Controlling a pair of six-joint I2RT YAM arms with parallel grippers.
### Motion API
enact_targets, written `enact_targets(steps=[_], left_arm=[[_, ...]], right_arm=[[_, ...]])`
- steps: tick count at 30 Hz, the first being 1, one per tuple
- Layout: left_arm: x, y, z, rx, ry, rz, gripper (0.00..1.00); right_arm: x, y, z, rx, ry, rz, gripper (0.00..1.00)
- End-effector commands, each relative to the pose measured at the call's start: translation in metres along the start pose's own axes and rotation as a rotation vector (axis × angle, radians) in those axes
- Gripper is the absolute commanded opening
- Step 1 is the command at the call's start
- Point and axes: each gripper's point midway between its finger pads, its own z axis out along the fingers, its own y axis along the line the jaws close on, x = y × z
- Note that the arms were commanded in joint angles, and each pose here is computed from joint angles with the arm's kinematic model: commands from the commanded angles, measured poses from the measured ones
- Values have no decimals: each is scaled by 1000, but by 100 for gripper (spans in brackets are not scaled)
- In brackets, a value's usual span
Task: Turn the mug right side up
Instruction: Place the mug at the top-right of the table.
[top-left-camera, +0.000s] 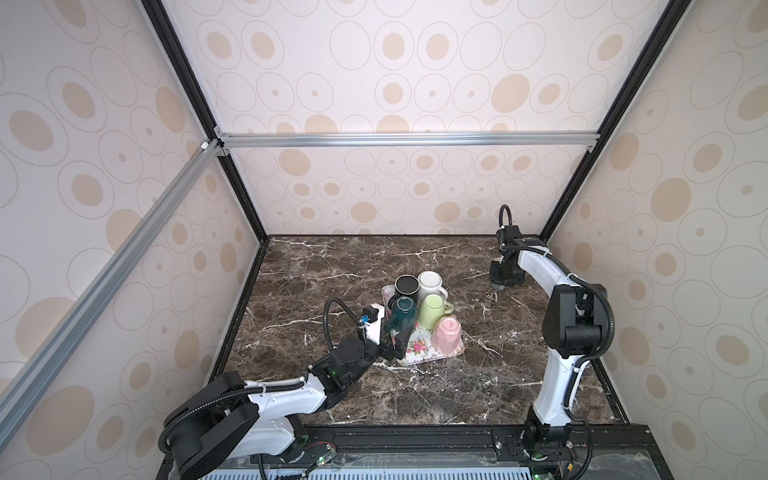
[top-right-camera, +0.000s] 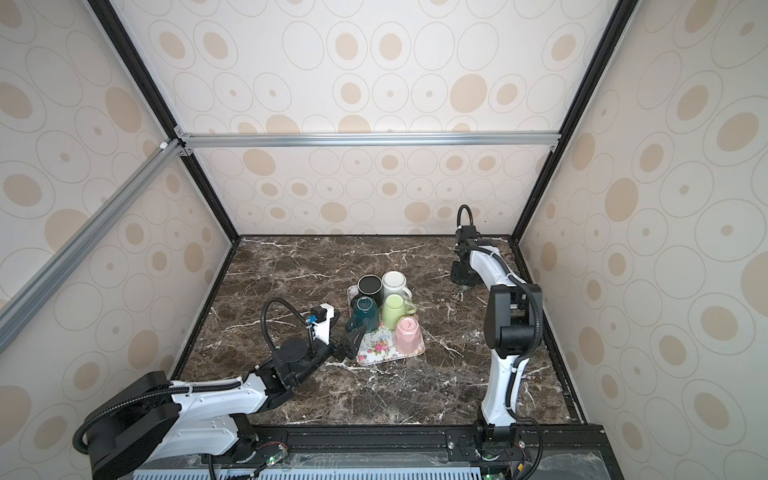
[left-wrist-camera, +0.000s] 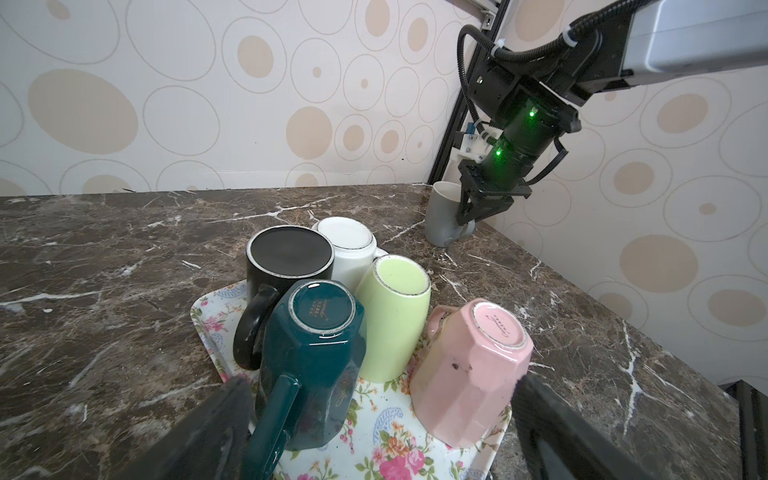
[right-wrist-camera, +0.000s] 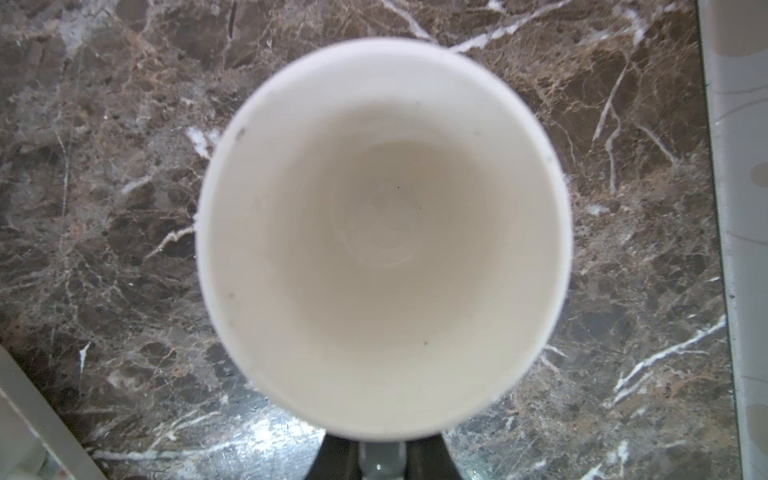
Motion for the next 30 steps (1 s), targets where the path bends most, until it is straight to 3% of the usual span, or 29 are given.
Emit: enact_targets(steps=[1, 2, 5, 8, 12, 30], left_arm=[[-10, 3, 0, -18, -31, 14, 98], [-10, 4, 0, -21, -31, 15, 98], [-9, 4, -1, -24, -29, 14, 98], [-10, 4, 0, -22, -31, 11, 98], [-10, 4, -1, -26, -30, 12, 98], [-5, 7, 2, -42, -13, 10, 98]], right_arm=[[-11, -2, -4, 3, -27, 19, 0], [-9, -2, -3, 7, -22, 21, 4], [-6, -3, 0, 11, -9, 25, 31], [-6, -4, -2, 11, -16, 30, 48], [-8, -4, -7, 5, -29, 32, 60], [-1, -8, -56, -56, -129, 16, 67]])
